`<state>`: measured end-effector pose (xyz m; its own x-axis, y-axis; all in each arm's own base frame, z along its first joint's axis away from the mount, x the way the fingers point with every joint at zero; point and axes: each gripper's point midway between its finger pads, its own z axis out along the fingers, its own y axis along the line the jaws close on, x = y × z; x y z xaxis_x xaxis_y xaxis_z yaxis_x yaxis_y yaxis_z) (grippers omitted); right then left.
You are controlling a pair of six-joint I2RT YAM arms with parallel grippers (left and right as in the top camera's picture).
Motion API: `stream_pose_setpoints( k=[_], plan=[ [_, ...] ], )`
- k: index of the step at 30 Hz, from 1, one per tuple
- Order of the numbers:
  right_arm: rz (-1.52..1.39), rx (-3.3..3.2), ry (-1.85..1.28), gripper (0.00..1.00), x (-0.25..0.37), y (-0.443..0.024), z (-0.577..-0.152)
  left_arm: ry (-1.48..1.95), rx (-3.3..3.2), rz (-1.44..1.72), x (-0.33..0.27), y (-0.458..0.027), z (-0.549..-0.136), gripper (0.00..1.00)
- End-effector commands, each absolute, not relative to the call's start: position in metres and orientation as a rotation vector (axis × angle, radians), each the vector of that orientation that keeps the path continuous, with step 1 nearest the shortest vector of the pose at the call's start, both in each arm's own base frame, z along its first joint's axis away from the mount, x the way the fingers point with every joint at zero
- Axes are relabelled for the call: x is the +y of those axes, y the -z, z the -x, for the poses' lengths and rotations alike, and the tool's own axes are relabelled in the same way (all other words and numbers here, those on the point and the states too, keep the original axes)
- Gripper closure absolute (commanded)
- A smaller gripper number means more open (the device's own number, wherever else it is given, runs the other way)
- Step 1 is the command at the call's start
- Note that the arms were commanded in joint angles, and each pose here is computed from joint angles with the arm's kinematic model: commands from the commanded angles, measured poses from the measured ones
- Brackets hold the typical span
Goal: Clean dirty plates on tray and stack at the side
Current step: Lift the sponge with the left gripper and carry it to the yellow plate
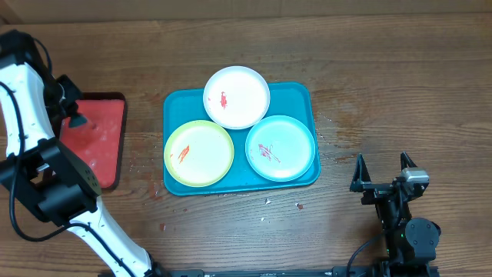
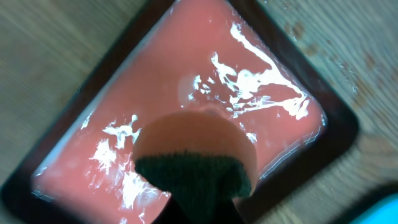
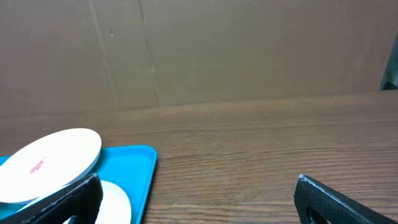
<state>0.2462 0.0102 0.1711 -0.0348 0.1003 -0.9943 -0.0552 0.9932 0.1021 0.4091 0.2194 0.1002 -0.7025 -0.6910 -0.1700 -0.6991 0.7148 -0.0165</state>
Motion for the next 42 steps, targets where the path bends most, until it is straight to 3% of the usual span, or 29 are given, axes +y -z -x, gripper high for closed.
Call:
stream_pose_setpoints(
  k=[1, 6, 15, 24, 36, 39, 42],
  plan=[
    [-0.042, 1.596, -0.128, 0.00, 0.010, -0.170, -0.246, -0.069, 2.802, 1.178, 0.213, -0.064, -0.392, 0.96],
    [-0.042, 1.596, -0.128, 0.00, 0.010, -0.170, -0.246, -0.068, 2.806, 1.182, 0.212, -0.071, -0.390, 0.96],
    [-0.042, 1.596, -0.127, 0.00, 0.010, -0.170, -0.246, -0.121, 2.705, 1.153, 0.221, -0.157, -0.392, 0.96],
    [-0.042, 1.596, -0.128, 0.00, 0.010, -0.170, -0.246, -0.259, 2.846, 1.230, 0.220, -0.074, -0.356, 0.96],
    [-0.042, 1.596, -0.127, 0.00, 0.010, -0.170, -0.246, -0.173, 2.724, 1.201, 0.222, -0.148, -0.369, 0.96],
    [-0.042, 1.596, -0.127, 0.00, 0.010, -0.170, -0.246, -0.208, 2.699, 1.193, 0.230, -0.136, -0.375, 0.96],
    [-0.042, 1.596, -0.128, 0.00, 0.010, -0.170, -0.246, -0.156, 2.757, 1.214, 0.222, -0.092, -0.369, 0.96]
  ],
)
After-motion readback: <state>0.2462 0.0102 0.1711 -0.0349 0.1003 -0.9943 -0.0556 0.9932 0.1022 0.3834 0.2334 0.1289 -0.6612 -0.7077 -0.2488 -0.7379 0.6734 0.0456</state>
